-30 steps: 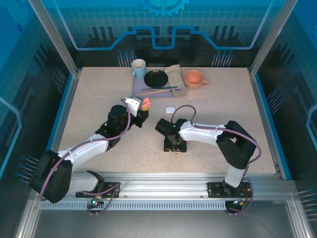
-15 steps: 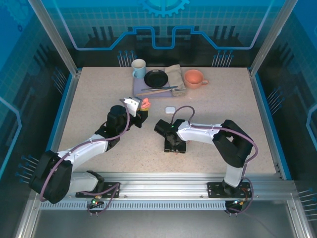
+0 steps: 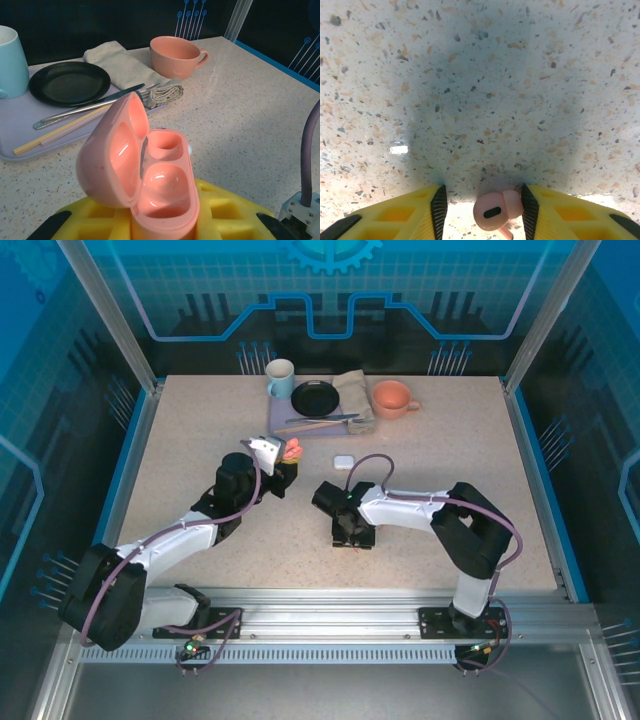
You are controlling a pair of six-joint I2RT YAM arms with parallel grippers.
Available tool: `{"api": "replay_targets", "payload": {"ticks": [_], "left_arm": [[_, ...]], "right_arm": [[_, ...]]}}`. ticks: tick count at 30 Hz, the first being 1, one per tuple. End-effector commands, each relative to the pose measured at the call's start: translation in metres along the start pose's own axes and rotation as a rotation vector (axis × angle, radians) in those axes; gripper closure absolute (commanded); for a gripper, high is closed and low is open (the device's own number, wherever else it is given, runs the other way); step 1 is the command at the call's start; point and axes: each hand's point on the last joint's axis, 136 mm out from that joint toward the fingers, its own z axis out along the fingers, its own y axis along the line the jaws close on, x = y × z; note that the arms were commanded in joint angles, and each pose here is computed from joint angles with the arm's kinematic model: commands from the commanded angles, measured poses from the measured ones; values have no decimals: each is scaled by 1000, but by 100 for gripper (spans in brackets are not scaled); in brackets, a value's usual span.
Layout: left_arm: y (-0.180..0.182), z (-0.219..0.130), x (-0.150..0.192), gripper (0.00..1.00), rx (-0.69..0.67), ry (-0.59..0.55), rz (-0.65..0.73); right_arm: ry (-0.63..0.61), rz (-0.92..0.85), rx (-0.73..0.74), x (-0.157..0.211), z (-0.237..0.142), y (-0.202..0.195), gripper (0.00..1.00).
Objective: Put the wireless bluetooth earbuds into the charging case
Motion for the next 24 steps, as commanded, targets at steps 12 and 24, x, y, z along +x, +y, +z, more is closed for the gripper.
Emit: {"api": "replay_targets", "payload": {"ticks": [12,24], "left_arm": [[-6,-3,-17,100,33,-47,-6],[-7,0,-18,100,42,-41,-13]], "right_arm": [[6,16,90,3,8,-31,59],[0,22,80,2,8,-32,67]]}}
